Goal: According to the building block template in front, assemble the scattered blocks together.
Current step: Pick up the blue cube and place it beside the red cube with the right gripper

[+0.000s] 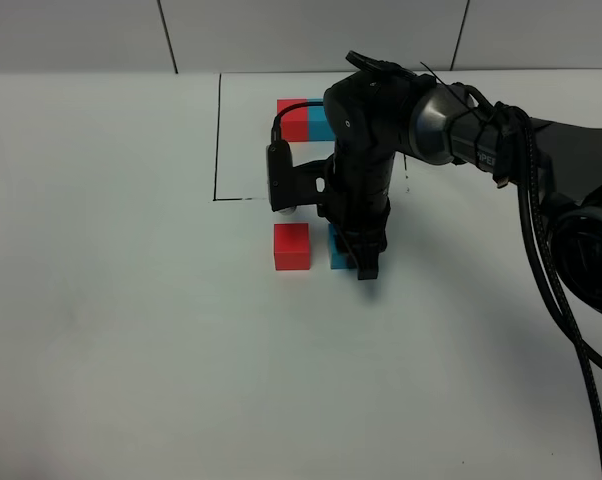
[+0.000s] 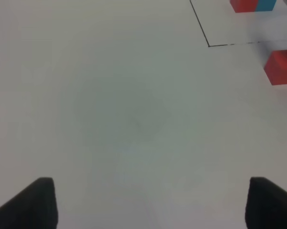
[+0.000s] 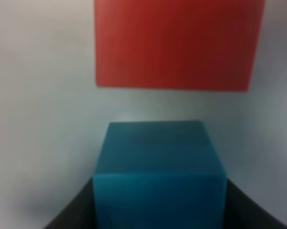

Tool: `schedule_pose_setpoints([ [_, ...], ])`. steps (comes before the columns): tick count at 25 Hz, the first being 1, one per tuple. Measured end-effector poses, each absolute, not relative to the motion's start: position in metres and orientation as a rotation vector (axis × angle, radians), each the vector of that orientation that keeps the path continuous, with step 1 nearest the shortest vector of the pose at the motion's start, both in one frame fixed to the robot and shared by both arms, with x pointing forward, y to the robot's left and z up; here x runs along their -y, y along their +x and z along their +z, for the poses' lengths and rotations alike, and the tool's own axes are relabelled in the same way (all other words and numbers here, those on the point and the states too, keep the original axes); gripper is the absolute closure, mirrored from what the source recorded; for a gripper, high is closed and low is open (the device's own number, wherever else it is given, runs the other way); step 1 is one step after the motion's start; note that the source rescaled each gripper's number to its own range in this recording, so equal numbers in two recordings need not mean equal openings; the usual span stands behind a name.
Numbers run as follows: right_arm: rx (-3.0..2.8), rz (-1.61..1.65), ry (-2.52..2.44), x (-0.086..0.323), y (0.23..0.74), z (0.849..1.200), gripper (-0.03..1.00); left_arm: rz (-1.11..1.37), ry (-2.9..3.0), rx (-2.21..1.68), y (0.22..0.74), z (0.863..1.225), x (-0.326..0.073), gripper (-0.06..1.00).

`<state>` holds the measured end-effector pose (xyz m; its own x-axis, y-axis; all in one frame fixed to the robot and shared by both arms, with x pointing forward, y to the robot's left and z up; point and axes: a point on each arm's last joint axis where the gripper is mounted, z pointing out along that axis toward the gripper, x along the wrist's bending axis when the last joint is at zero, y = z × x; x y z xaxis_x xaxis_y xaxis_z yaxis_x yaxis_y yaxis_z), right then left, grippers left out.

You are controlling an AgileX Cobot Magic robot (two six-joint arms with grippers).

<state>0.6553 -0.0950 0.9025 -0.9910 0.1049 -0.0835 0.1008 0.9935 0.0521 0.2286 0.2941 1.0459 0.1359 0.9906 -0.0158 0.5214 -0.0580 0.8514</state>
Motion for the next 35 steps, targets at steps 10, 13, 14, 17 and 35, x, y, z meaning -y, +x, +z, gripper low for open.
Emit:
schedule_pose_setpoints([
  [10, -3.055, 0.159, 0.203, 0.090, 0.655, 0.903, 0.94, 0.808, 1.680, -1.478, 0.229, 1.046, -0.294, 0.10],
  [13, -3.051, 0.163, 0.201, 0.089, 0.655, 0.903, 0.94, 0.808, 1.680, -1.478, 0.229, 1.046, -0.294, 0.10],
  [14, -3.049, 0.167, 0.200, 0.088, 0.655, 0.903, 0.94, 0.808, 1.680, -1.478, 0.229, 1.046, -0.294, 0.10],
  [17, -3.037, 0.185, 0.196, 0.085, 0.655, 0.903, 0.94, 0.808, 1.680, -1.478, 0.229, 1.046, -0.294, 0.10],
  [35, -3.033, 0.196, 0.202, 0.084, 0.655, 0.903, 0.94, 0.808, 1.680, -1.478, 0.229, 1.046, -0.294, 0.10],
])
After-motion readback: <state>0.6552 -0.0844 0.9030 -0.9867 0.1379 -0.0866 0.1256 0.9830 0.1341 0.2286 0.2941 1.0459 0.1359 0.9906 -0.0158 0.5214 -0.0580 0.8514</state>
